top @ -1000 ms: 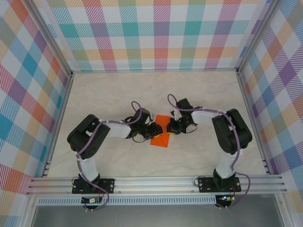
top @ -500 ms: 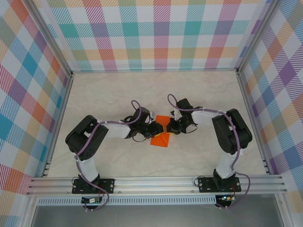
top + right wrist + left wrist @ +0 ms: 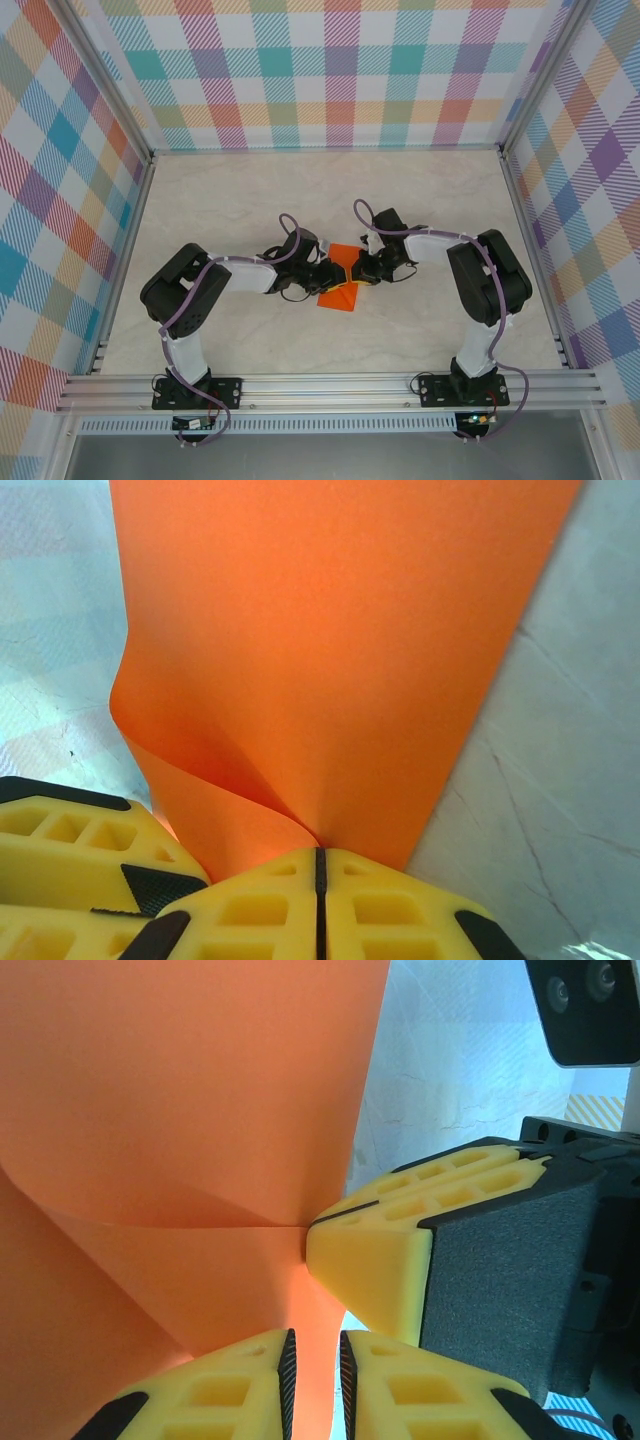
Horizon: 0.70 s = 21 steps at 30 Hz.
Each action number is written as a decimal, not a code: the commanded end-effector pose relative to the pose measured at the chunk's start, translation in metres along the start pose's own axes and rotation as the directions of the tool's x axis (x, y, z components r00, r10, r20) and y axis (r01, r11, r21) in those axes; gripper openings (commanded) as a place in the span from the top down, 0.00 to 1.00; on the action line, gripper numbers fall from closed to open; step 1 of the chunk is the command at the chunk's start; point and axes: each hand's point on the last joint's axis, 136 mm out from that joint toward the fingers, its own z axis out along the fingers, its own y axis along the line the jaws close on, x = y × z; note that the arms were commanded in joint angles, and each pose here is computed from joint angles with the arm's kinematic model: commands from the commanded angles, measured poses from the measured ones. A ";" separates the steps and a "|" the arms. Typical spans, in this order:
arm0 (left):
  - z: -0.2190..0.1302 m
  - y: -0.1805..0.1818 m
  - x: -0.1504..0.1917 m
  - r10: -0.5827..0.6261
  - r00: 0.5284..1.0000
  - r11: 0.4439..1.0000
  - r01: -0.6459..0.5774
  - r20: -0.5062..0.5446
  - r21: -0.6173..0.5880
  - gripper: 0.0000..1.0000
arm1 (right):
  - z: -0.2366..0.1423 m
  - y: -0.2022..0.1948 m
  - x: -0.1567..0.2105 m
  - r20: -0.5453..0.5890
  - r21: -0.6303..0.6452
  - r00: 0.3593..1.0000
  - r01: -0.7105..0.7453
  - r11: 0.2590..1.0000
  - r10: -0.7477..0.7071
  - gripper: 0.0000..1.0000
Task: Fold a paper plane with a square sheet of paper (pick it up from the middle)
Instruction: Fold the triangle a second time at the center of the table.
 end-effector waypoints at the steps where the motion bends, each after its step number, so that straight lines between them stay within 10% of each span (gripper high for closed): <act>1: 0.006 0.017 0.010 -0.015 1.000 0.999 0.013 -0.022 -0.048 0.79 | 0.004 0.001 0.000 -0.020 -0.009 1.000 0.011 1.000 -0.011 0.92; 21: 0.008 0.029 0.010 -0.031 0.999 0.995 0.029 -0.018 -0.095 0.80 | 0.007 0.001 -0.003 -0.027 -0.014 1.000 0.014 1.000 -0.015 0.92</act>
